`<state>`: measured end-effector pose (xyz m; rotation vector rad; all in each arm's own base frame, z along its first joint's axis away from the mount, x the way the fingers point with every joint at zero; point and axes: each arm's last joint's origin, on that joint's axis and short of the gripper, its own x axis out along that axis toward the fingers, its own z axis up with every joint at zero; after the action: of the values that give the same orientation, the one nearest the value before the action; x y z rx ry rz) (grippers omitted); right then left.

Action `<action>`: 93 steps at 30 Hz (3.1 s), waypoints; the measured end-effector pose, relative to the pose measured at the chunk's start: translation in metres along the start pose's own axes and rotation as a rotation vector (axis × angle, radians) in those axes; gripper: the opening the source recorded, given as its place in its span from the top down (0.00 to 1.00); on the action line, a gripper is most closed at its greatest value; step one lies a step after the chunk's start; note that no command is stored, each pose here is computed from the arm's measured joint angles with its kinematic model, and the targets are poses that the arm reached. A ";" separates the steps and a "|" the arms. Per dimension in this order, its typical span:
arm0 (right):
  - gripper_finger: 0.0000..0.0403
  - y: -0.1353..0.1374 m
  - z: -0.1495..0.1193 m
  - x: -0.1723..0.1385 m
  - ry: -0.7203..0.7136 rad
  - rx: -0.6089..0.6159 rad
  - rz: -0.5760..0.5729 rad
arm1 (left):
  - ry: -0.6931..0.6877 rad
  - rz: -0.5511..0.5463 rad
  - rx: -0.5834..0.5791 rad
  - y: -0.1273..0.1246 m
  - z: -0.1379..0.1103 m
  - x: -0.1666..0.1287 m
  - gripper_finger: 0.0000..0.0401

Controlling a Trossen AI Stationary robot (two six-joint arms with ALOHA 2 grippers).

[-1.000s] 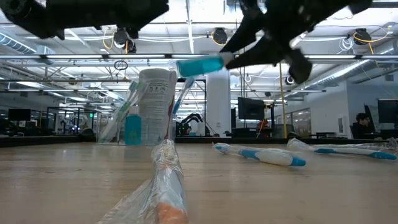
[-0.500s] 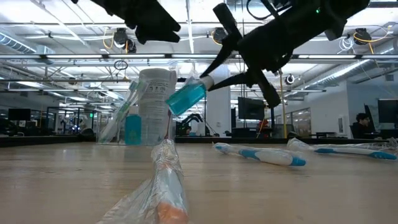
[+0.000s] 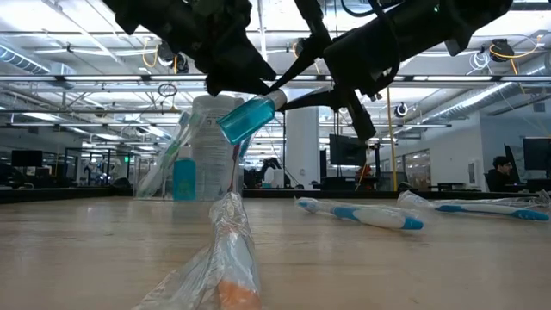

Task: Pick & Place toothbrushing station
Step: Put the blue mouthwash into the transparent organizer

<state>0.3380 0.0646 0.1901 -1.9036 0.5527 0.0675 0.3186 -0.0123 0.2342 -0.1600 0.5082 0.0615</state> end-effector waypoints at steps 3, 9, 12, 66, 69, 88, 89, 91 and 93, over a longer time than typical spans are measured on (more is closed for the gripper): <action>0.77 0.000 -0.002 0.001 0.007 0.003 0.001 | 0.011 -0.018 -0.015 0.001 -0.001 0.001 0.50; 0.77 0.001 -0.004 0.003 0.013 -0.014 0.005 | 0.018 -0.020 -0.025 0.001 -0.002 0.001 0.50; 0.77 0.001 -0.004 0.003 0.013 -0.014 0.005 | 0.020 -0.019 -0.025 0.001 -0.002 0.001 0.50; 0.71 0.001 -0.008 0.003 0.079 0.219 0.004 | 0.051 0.011 0.028 0.012 -0.009 0.014 0.73; 0.71 0.000 -0.008 0.003 0.086 0.281 -0.003 | 0.069 0.015 0.034 0.012 -0.009 0.008 0.73; 0.71 0.000 -0.014 0.002 0.285 0.382 -0.016 | -0.137 0.373 0.077 0.019 0.020 -0.097 0.73; 0.71 0.000 -0.014 0.002 0.285 0.390 -0.017 | -0.145 0.408 0.073 0.021 0.016 -0.101 0.73; 0.71 -0.001 -0.014 0.002 0.285 0.407 -0.020 | -0.180 0.459 0.048 0.025 0.007 -0.103 0.73; 0.71 -0.001 -0.014 0.002 0.285 0.409 -0.020 | -0.216 0.501 0.023 0.029 -0.010 -0.099 0.73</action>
<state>0.3368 0.0518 0.1956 -1.5248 0.6808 -0.3127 0.2244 0.0125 0.2705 0.0007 0.3231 0.5562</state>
